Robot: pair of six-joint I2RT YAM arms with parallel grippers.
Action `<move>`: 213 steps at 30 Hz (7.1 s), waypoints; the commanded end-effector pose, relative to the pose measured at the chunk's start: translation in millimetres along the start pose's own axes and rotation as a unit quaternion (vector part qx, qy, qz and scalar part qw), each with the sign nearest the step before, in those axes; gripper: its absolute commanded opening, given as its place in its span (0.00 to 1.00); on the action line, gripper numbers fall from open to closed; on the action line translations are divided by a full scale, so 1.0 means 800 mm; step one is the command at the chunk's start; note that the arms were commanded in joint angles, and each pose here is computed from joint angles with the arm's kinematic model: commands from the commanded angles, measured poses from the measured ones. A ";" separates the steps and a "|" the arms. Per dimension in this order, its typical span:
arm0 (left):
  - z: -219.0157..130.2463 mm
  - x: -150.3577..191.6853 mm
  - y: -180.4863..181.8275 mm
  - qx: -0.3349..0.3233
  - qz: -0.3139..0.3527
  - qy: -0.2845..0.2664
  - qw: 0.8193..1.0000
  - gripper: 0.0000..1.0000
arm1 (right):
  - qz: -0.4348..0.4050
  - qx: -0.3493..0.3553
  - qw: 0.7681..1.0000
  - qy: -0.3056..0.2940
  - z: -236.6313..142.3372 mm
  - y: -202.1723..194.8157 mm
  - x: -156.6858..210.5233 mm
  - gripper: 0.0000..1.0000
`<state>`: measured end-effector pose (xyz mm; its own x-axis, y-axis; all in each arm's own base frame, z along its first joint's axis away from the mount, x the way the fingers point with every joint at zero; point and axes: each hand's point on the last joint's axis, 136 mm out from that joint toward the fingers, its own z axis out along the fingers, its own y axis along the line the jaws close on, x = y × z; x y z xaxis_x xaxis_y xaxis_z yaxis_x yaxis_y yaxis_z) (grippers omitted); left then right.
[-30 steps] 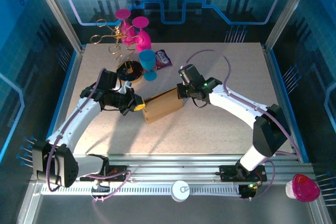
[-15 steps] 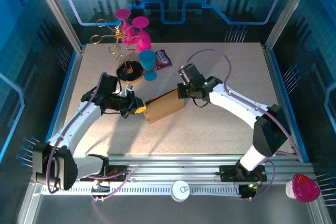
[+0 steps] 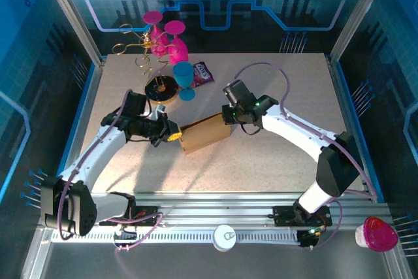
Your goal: Fold the paper box
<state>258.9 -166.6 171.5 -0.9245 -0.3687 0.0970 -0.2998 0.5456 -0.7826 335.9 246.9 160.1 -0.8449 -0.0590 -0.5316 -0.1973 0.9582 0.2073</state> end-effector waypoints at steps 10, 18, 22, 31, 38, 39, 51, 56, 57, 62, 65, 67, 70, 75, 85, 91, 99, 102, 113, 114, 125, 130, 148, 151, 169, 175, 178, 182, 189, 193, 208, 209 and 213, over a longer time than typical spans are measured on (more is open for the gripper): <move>0.007 0.013 0.022 -0.069 0.005 0.017 0.997 0.00 | 0.042 -0.038 0.998 0.041 -0.026 0.006 0.025 0.43; 0.009 0.015 0.022 -0.074 0.007 0.018 0.997 0.00 | 0.096 -0.051 0.994 0.029 -0.047 0.005 0.021 0.56; 0.010 0.015 0.023 -0.076 0.009 0.018 0.997 0.00 | 0.123 -0.044 0.991 0.028 -0.052 -0.002 0.021 0.58; 0.010 0.019 0.027 -0.084 0.013 0.020 0.996 0.00 | 0.234 -0.044 0.971 0.021 -0.070 -0.018 0.023 0.62; 0.010 0.023 0.032 -0.095 0.018 0.021 0.995 0.00 | 0.307 -0.077 0.949 0.006 -0.078 -0.011 0.013 0.63; 0.009 0.024 0.034 -0.099 0.019 0.023 0.995 0.00 | 0.303 -0.077 0.950 0.004 -0.079 -0.011 0.010 0.63; 0.009 0.031 0.047 -0.122 0.030 0.028 0.992 0.00 | 0.434 -0.146 0.889 0.005 -0.068 0.011 0.010 0.75; 0.011 0.029 0.045 -0.122 0.032 0.029 0.992 0.00 | 0.470 -0.160 0.868 0.014 -0.054 0.016 0.009 0.77; 0.012 0.029 0.044 -0.121 0.032 0.029 0.992 0.00 | 0.477 -0.157 0.865 0.017 -0.052 0.015 0.009 0.78; 0.014 0.029 0.043 -0.121 0.032 0.031 0.992 0.00 | 0.517 -0.169 0.839 0.018 -0.036 0.012 0.007 0.79; 0.014 0.029 0.042 -0.120 0.033 0.031 0.992 0.00 | 0.525 -0.173 0.833 0.032 -0.030 0.017 0.004 0.79; 0.012 0.029 0.039 -0.119 0.034 0.030 0.992 0.00 | 0.534 -0.167 0.827 0.048 -0.024 0.017 0.009 0.79; 0.007 0.029 0.031 -0.114 0.036 0.026 0.992 0.00 | 0.543 -0.154 0.824 0.050 -0.017 0.009 0.016 0.79; -0.014 0.030 -0.003 -0.066 0.023 -0.016 0.997 0.29 | 0.558 -0.152 0.814 0.051 -0.008 -0.002 0.017 0.76; -0.022 -0.005 -0.047 0.043 -0.120 -0.101 0.987 0.56 | 0.567 -0.151 0.807 0.058 0.004 -0.008 0.025 0.63; -0.009 -0.014 -0.024 0.035 -0.164 -0.113 0.979 0.57 | 0.569 -0.152 0.806 0.060 0.007 -0.009 0.029 0.57; -0.002 -0.012 0.006 0.012 -0.173 -0.117 0.978 0.56 | 0.568 -0.151 0.807 0.062 0.009 -0.010 0.032 0.54; 0.005 -0.012 0.017 0.004 -0.176 -0.113 0.978 0.54 | 0.566 -0.151 0.808 0.064 0.010 -0.009 0.033 0.53; 0.012 -0.006 0.035 0.003 -0.179 -0.115 0.977 0.41 | 0.568 -0.145 0.807 0.066 0.014 -0.013 0.041 0.44; 0.012 -0.004 0.037 0.003 -0.179 -0.115 0.977 0.40 | 0.569 -0.144 0.807 0.066 0.014 -0.014 0.042 0.44; 0.019 0.010 0.068 -0.010 -0.189 -0.111 0.976 0.25 | 0.568 -0.127 0.810 0.075 0.024 -0.022 0.062 0.37; 0.025 0.015 0.083 -0.020 -0.193 -0.106 0.975 0.19 | 0.568 -0.113 0.811 0.085 0.031 -0.029 0.081 0.35; 0.032 0.018 0.090 -0.025 -0.177 -0.093 0.979 0.08 | 0.543 -0.084 0.830 0.094 0.031 -0.049 0.101 0.11; 0.032 0.021 0.083 -0.027 -0.154 -0.086 0.984 0.08 | 0.519 -0.090 0.845 0.091 0.023 -0.052 0.093 0.15; 0.072 0.092 0.102 -0.092 -0.048 -0.019 0.994 0.34 | 0.392 -0.089 0.911 0.098 0.000 -0.110 0.180 0.35; 0.056 0.076 0.070 -0.091 -0.022 -0.043 0.995 0.44 | 0.365 -0.062 0.925 0.081 -0.013 -0.118 0.154 0.53; 0.029 0.061 0.047 -0.087 -0.008 -0.078 0.993 0.52 | 0.329 -0.028 0.943 0.047 -0.040 -0.129 0.124 0.67; -0.051 0.028 0.034 -0.104 0.013 -0.206 0.973 0.99 | 0.269 0.015 0.962 -0.044 -0.094 -0.149 0.076 1.00; -0.158 0.001 0.081 -0.167 0.003 -0.385 0.908 0.99 | 0.232 0.223 0.932 -0.166 -0.172 -0.238 0.061 1.00; -0.232 -0.005 0.149 -0.324 -0.046 -0.494 0.806 0.99 | 0.109 0.257 0.929 -0.242 -0.153 -0.259 0.061 1.00; -0.124 -0.131 0.166 -0.335 0.289 -0.477 0.759 0.99 | -0.073 0.238 0.924 -0.290 -0.037 -0.290 0.035 1.00; -0.118 -0.138 0.173 -0.335 0.282 -0.470 0.767 0.99 | -0.077 0.235 0.923 -0.295 -0.033 -0.291 0.028 1.00; -0.101 -0.177 0.164 -0.297 0.299 -0.463 0.780 0.99 | -0.080 0.214 0.916 -0.331 -0.019 -0.299 -0.009 1.00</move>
<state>289.2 32.1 69.6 -0.5989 -0.1707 -0.7824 -0.2998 0.9538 0.0214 343.8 5.6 77.5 -0.5105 -0.1612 -0.8447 0.0646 0.9723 -0.2245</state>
